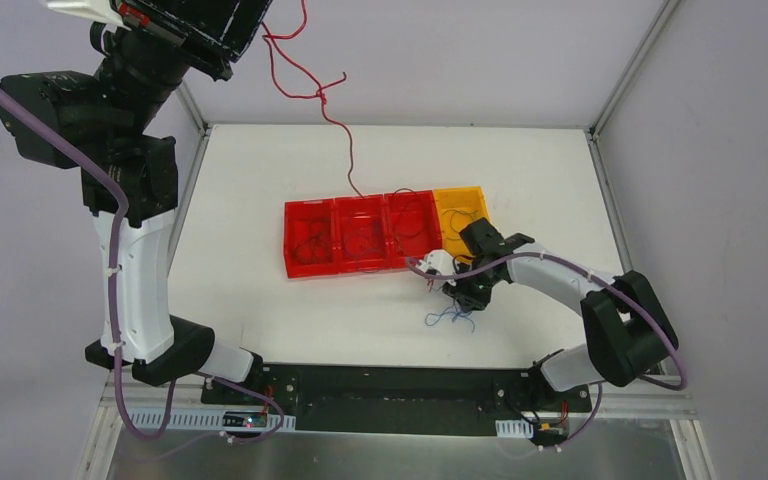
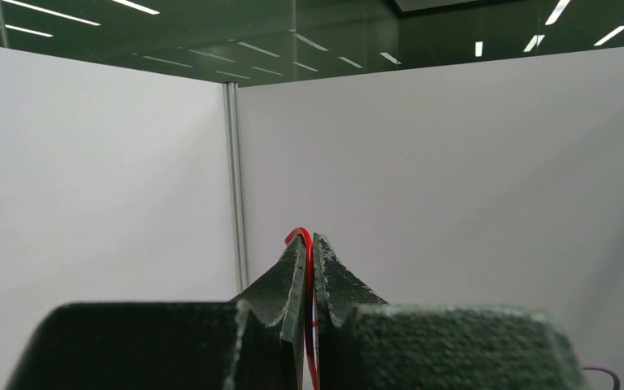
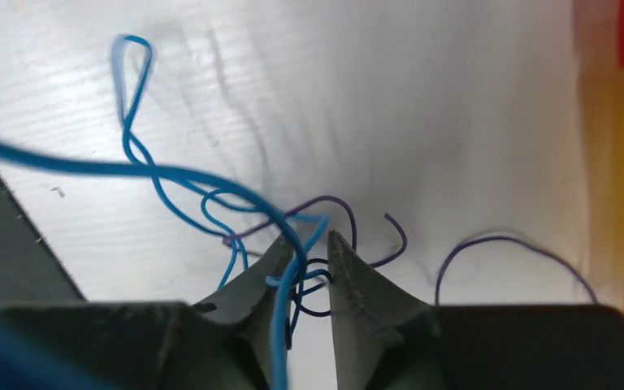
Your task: Untangle the cables
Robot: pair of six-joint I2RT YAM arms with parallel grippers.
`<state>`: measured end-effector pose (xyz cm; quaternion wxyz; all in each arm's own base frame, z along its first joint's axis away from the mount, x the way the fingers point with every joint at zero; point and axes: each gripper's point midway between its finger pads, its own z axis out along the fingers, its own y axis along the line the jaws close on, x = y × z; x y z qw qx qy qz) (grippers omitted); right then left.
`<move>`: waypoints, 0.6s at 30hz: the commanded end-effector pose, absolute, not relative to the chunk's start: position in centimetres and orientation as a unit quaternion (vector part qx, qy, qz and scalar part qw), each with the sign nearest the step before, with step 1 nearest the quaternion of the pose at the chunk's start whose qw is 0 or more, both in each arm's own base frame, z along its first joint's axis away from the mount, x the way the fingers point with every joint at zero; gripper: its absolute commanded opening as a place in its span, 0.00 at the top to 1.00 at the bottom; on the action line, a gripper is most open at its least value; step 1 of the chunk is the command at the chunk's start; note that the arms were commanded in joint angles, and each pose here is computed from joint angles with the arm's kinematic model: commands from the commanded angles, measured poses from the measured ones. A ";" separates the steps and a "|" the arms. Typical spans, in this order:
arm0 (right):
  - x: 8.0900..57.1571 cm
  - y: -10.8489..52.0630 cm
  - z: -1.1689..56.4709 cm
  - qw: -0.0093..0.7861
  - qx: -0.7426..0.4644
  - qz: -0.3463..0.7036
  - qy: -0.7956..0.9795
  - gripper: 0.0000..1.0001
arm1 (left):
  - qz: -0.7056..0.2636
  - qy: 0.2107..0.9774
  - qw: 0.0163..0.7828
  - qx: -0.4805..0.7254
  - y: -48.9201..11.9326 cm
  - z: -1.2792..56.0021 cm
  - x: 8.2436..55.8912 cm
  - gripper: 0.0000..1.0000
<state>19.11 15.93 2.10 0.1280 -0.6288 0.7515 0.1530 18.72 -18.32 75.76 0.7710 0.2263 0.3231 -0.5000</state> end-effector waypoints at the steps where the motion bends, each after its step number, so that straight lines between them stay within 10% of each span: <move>1: 15.7 14.6 3.2 0.087 -0.606 0.194 0.767 0.81 | -0.487 0.288 0.792 0.228 -17.1 77.2 16.6 1.00; 18: 15.1 13.5 8.2 0.124 -0.520 0.235 0.812 0.21 | -0.572 0.372 0.693 0.233 -20.2 70.8 18.6 1.00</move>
